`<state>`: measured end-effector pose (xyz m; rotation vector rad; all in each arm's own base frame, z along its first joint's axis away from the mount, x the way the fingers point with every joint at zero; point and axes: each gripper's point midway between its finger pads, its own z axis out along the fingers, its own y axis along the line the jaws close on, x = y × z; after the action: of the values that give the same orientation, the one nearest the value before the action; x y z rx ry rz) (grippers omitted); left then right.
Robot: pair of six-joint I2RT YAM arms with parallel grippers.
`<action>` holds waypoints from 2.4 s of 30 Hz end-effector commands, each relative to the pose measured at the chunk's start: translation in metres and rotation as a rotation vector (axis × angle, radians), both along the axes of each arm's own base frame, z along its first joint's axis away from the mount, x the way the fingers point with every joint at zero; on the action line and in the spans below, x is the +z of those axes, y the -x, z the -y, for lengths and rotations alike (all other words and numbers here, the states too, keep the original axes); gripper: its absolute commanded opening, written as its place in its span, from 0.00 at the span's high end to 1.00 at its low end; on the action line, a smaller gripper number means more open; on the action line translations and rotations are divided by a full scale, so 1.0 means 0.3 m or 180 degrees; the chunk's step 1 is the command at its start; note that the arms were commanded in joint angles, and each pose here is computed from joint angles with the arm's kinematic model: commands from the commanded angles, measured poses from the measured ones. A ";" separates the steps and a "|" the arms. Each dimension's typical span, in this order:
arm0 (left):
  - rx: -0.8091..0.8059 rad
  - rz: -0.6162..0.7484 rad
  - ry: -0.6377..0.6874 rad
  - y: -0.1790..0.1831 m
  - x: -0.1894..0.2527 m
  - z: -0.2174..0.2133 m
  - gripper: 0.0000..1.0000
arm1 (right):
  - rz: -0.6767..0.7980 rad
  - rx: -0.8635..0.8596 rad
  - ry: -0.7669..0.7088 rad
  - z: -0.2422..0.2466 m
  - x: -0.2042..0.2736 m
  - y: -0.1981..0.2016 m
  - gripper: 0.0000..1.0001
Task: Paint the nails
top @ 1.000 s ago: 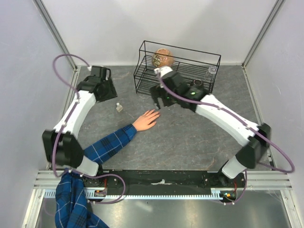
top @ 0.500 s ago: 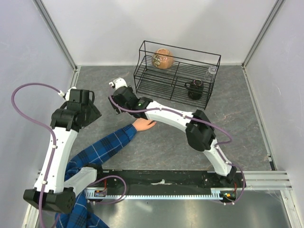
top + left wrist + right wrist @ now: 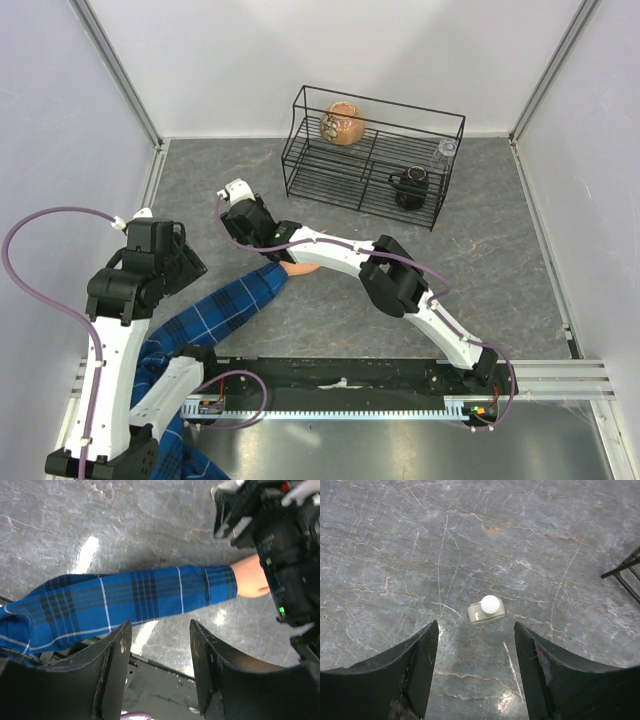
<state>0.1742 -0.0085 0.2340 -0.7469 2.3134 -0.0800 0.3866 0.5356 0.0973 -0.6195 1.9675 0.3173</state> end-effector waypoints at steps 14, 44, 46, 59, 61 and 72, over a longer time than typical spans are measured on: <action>-0.0449 0.0179 0.0066 0.074 0.098 0.041 0.44 | 0.0377 -0.0099 -0.0144 -0.074 0.000 -0.072 0.39; -0.1328 0.0664 0.0583 0.010 0.187 0.218 0.43 | 0.0417 0.0121 -0.0292 0.014 0.248 -0.051 1.00; -0.1338 0.0708 0.0580 -0.008 0.198 0.221 0.43 | 0.0396 0.0151 -0.0481 0.059 0.380 -0.017 1.00; -0.2884 0.2008 0.1181 -0.172 0.322 0.492 0.39 | -0.0413 -0.0297 -0.0665 0.656 0.752 0.213 1.00; -0.3143 0.2662 0.1018 -0.191 0.406 0.529 0.43 | -0.0569 -0.0405 -0.0672 0.704 0.787 0.258 1.00; -0.3904 0.3039 -0.0178 -0.277 0.368 0.766 0.43 | -0.0733 -0.0591 -0.0852 0.790 0.896 0.317 1.00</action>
<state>0.2297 -0.2378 0.3082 0.6381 1.6993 -0.9319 0.2941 0.3108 0.3422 -0.2948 2.1476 0.5228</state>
